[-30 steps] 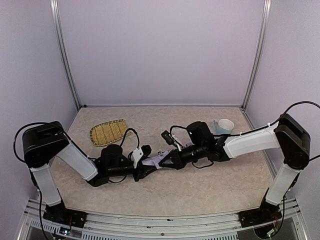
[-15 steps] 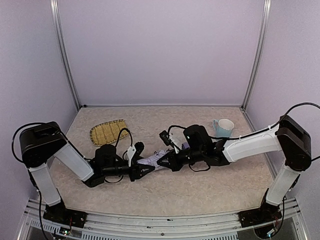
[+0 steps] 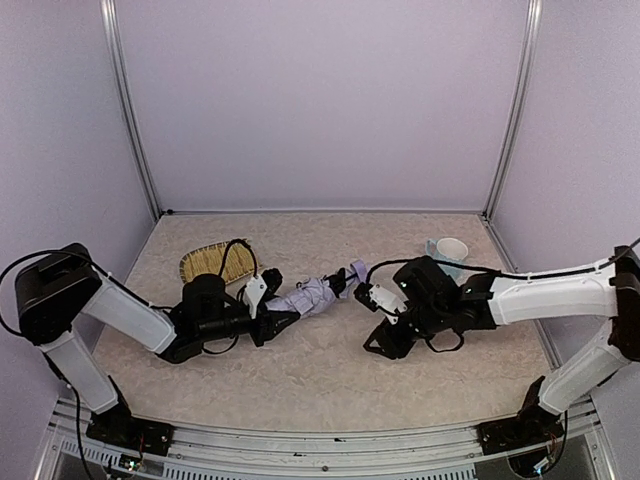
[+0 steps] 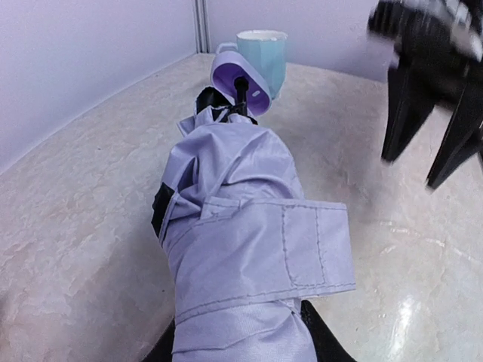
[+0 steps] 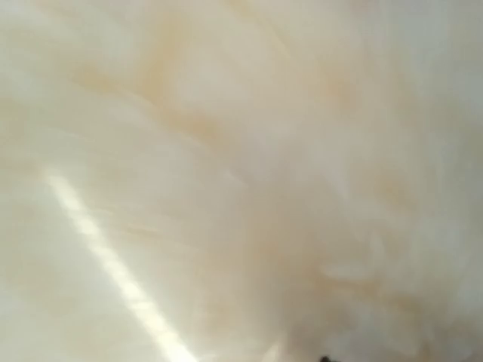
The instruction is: Put away the umbrella
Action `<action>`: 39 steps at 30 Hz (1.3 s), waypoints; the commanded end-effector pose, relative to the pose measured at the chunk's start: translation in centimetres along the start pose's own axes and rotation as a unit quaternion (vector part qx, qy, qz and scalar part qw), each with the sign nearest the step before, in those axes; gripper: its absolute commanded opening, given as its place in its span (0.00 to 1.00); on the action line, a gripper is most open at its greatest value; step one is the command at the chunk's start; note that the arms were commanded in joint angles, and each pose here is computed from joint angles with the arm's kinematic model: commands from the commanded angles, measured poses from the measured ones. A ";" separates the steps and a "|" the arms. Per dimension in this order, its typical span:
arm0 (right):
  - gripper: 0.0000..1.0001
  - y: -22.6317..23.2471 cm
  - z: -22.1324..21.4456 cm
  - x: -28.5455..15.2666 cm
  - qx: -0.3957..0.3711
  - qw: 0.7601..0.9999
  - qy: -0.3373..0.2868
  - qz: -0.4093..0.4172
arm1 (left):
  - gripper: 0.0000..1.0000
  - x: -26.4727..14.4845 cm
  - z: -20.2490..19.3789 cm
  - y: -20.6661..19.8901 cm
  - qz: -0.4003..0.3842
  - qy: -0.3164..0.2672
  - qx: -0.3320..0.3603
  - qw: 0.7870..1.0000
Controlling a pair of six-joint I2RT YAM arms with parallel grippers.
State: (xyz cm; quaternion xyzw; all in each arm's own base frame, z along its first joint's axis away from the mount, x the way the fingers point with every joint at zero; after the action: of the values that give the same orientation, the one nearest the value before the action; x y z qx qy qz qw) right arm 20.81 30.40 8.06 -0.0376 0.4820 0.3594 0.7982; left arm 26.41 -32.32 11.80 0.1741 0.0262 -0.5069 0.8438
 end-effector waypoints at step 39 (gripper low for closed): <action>0.70 9.6 1.2 5.9 -0.095 0.964 0.196 0.153 | 0.99 -7.9 4.7 -0.8 0.117 -0.036 0.172 0.977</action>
State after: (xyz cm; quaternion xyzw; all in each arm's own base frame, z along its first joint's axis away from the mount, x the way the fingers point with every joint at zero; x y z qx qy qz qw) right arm 19.37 40.82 8.92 -0.1315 0.5365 0.5059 0.6625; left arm 20.65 -27.85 17.22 0.3106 -0.1123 -0.4371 0.8366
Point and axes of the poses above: each gripper's point midway between its finger pads, its own x axis out along the fingers, its own y axis along the line the jaws close on, z = x × y, the point moved 1 cm from there along -x, back along the fingers, and after that the axes turned 15 degrees about x, right-handed, at the moved point
